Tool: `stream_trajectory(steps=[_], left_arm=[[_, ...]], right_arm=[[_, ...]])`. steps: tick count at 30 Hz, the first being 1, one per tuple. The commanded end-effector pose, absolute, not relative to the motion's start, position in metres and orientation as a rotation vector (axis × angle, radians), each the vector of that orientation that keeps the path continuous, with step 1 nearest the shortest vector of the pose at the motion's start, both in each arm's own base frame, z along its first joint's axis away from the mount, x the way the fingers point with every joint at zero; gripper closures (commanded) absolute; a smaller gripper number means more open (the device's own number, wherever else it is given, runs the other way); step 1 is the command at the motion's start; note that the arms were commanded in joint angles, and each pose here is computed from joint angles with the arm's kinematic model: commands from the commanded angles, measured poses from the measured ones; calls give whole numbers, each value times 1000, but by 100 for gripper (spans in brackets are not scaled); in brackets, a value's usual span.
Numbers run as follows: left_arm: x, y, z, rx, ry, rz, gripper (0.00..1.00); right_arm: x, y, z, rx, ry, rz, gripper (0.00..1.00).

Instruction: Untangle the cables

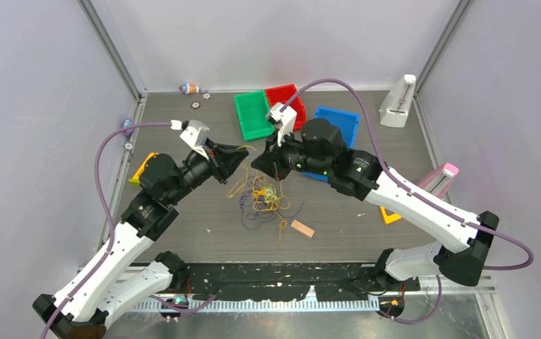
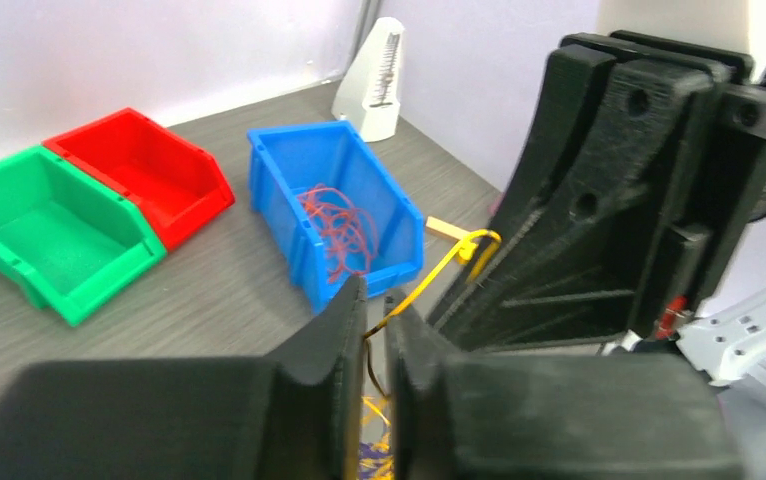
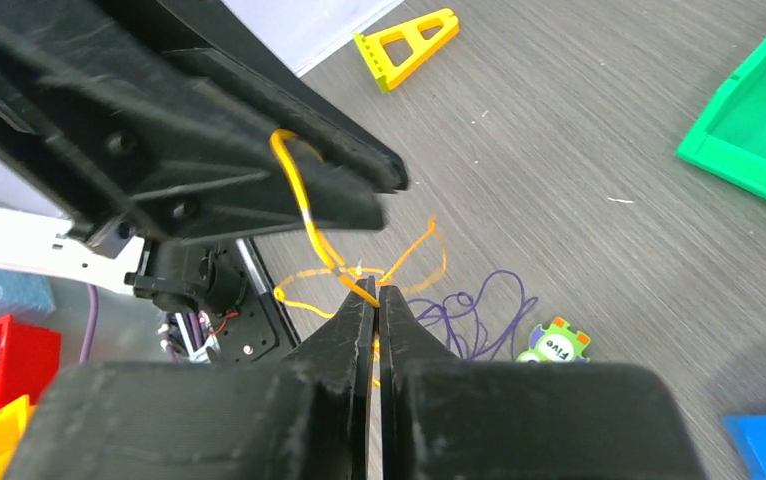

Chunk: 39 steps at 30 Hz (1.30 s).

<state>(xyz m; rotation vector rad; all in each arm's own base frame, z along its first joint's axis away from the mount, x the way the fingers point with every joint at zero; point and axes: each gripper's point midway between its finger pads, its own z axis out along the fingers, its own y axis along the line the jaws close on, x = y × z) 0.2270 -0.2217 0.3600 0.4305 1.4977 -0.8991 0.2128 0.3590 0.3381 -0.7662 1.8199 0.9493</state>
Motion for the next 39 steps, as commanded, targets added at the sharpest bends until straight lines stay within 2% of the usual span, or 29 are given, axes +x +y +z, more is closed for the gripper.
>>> stream_trajectory(steps=[1, 3, 5, 6, 7, 8, 9, 10, 15, 17, 19, 20, 21, 22, 23, 26, 29, 31, 39], left_arm=[[235, -220, 385, 417, 1446, -867, 99], [237, -217, 384, 400, 1471, -853, 100], [238, -210, 389, 362, 1468, -830, 100], [238, -207, 392, 346, 1461, -821, 100], [236, -205, 397, 338, 1452, -820, 100], [234, -203, 401, 332, 1443, -822, 100], [232, -202, 405, 330, 1439, -832, 100], [228, -202, 410, 333, 1432, -846, 100], [216, -203, 427, 343, 1425, -899, 100], [213, -202, 431, 341, 1419, -906, 100], [211, -199, 436, 332, 1407, -904, 100], [211, -197, 438, 324, 1405, -896, 100], [212, -192, 440, 308, 1401, -878, 100], [214, -187, 441, 286, 1403, -847, 100], [216, -179, 445, 264, 1399, -808, 100], [229, -146, 454, 156, 1409, -627, 100], [241, -106, 460, 30, 1462, -408, 100], [243, -75, 469, -71, 1471, -272, 100], [235, 2, 482, -300, 1445, 51, 100]], right_arm=[[205, 369, 349, -811, 1747, 1036, 95], [207, 368, 339, -803, 1767, 1021, 93], [209, 366, 325, -799, 1776, 1002, 66], [211, 368, 327, -788, 1742, 1008, 43], [212, 366, 311, -791, 1755, 993, 35], [215, 370, 319, -772, 1687, 1012, 23], [214, 370, 298, -786, 1699, 1008, 20], [218, 377, 302, -770, 1636, 1030, 15], [227, 401, 248, -793, 1636, 1068, 13], [229, 410, 234, -794, 1628, 1097, 15], [228, 415, 226, -787, 1610, 1127, 26], [229, 417, 222, -780, 1596, 1137, 37], [229, 418, 223, -771, 1583, 1149, 43], [227, 416, 215, -769, 1600, 1152, 55], [227, 415, 213, -766, 1601, 1153, 61], [222, 404, 187, -754, 1670, 1127, 69], [222, 386, 156, -714, 1781, 1055, 88], [222, 372, 135, -680, 1856, 1000, 94], [224, 319, 83, -491, 2079, 788, 94]])
